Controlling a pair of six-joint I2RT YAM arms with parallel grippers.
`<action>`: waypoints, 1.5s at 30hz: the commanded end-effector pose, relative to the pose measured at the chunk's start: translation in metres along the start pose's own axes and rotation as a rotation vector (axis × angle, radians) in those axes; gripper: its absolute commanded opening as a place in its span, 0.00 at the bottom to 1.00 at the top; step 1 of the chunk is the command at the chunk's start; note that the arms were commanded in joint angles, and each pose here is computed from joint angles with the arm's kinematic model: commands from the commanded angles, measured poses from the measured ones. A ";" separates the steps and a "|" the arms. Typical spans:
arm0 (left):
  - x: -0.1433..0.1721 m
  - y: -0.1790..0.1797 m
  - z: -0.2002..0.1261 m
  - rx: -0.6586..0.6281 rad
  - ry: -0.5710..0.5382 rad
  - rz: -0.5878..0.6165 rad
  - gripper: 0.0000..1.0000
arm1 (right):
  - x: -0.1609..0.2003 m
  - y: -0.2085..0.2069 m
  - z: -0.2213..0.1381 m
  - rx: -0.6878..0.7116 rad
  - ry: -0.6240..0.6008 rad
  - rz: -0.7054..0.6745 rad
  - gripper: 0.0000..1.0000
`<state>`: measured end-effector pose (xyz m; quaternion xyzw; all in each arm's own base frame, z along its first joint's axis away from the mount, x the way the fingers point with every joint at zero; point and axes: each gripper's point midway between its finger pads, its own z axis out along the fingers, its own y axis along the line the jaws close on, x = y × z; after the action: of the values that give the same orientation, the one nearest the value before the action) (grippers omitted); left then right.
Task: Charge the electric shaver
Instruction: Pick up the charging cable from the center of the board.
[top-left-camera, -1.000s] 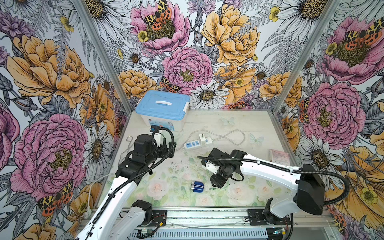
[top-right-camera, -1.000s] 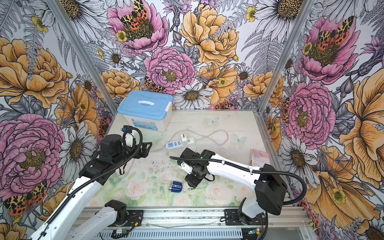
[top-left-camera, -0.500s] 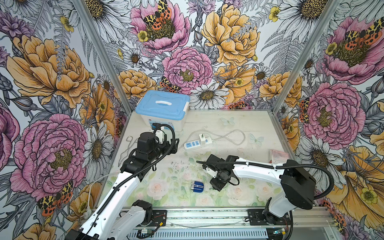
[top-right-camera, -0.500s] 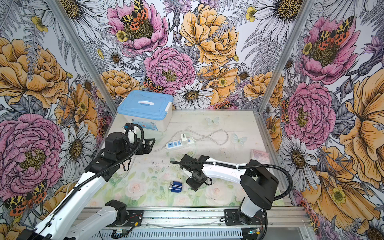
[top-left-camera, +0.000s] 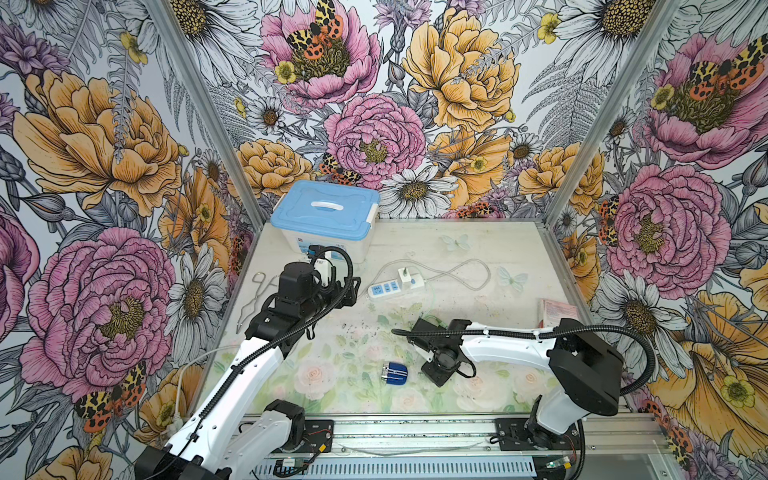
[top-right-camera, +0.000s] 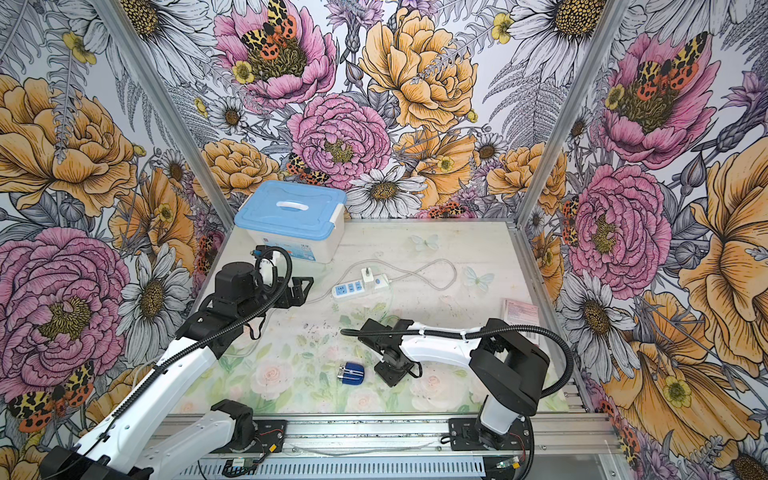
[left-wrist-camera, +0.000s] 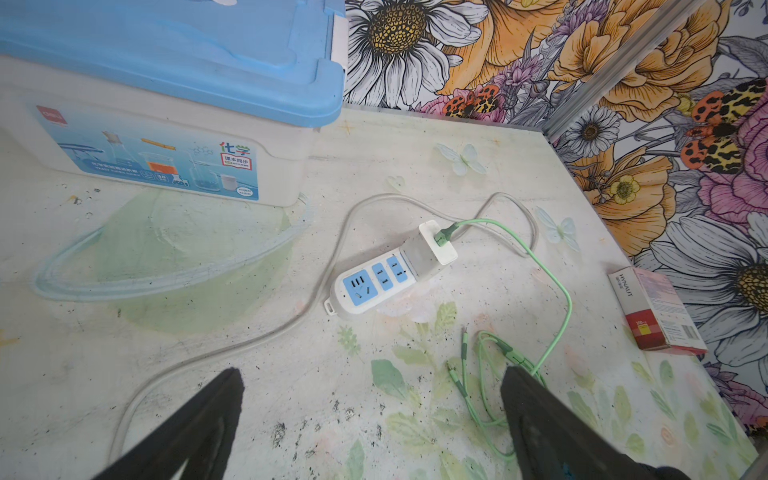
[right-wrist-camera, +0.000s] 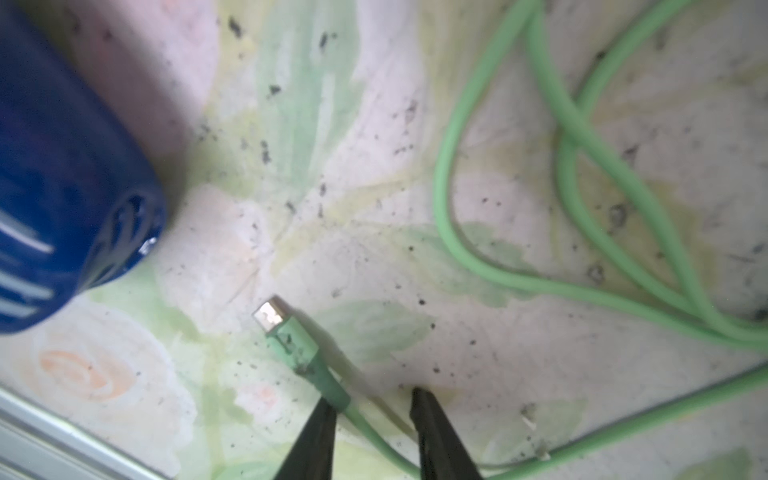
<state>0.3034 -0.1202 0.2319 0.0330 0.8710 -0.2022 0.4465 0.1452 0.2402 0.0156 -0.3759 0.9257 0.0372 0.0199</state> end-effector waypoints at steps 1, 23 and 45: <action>-0.010 -0.004 -0.003 0.027 -0.036 -0.013 0.99 | 0.000 0.003 0.017 0.003 0.010 0.019 0.19; 0.055 -0.093 0.047 0.420 0.209 -0.166 0.88 | -0.107 -0.038 -0.130 -0.006 -0.596 0.011 0.00; 0.061 -0.146 0.079 0.550 0.306 -0.114 0.59 | -0.142 -0.038 -0.150 -0.061 -0.740 0.020 0.00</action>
<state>0.2927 -0.2854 0.1792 0.1229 0.8526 -0.4315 0.2678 0.2630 0.2923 0.1563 -0.3311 0.8685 0.1849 0.3192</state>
